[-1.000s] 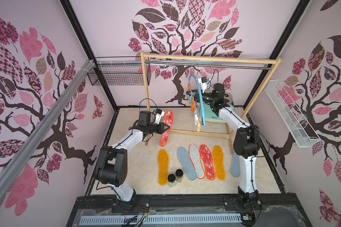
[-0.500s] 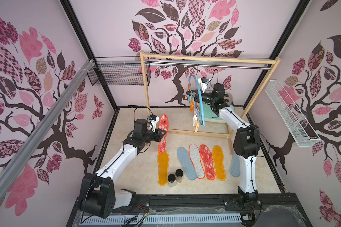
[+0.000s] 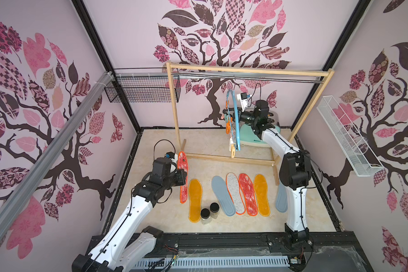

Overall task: Take the shoe insoles off the hanger
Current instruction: Place the insole at the center of the board.

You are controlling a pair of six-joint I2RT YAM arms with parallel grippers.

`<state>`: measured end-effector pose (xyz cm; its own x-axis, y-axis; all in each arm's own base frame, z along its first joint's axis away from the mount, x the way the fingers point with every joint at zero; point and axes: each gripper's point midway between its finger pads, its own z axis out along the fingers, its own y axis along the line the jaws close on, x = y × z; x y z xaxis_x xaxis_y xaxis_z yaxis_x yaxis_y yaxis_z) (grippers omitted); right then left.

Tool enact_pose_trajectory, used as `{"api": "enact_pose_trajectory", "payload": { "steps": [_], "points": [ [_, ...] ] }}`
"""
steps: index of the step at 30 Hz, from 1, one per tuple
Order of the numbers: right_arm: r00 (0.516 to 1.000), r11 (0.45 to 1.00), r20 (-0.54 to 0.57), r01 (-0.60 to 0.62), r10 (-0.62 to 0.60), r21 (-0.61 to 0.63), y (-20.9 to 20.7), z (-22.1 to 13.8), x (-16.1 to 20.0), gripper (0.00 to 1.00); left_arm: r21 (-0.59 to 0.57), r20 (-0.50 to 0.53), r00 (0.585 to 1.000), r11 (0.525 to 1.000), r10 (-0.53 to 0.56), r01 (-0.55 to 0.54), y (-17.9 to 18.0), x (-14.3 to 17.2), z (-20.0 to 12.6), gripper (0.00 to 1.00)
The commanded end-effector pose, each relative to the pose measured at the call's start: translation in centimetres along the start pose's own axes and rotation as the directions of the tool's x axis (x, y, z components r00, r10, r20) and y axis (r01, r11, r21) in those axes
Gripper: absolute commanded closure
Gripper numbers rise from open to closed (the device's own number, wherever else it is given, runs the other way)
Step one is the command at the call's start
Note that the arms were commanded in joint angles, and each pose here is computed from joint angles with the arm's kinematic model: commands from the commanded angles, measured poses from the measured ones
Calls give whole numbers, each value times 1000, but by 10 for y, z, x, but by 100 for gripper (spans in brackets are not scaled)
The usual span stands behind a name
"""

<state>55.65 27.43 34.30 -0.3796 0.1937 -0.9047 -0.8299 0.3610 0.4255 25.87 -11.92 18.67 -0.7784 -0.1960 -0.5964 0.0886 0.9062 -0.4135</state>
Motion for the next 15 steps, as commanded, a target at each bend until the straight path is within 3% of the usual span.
{"api": "enact_pose_trajectory", "payload": {
  "steps": [1, 7, 12, 15],
  "points": [
    [997, 995, -30, -71, 73, 63, -18, -4, 16, 81, -130, -91, 992, 989, -85, 73, 27, 34, -1, 100],
    [997, 995, -19, -80, 81, 53, -13, -5, 11, 81, -129, -158, 975, 982, -154, 134, 30, 54, 25, 100],
    [997, 996, -13, -72, 73, 49, -7, -7, 5, 81, -177, -194, 966, 975, -169, 135, 47, 72, 56, 100],
    [997, 996, -16, -76, 77, 52, -8, -8, 8, 81, -167, -265, 952, 980, -151, 109, 48, 84, 69, 100]
  ]
}}
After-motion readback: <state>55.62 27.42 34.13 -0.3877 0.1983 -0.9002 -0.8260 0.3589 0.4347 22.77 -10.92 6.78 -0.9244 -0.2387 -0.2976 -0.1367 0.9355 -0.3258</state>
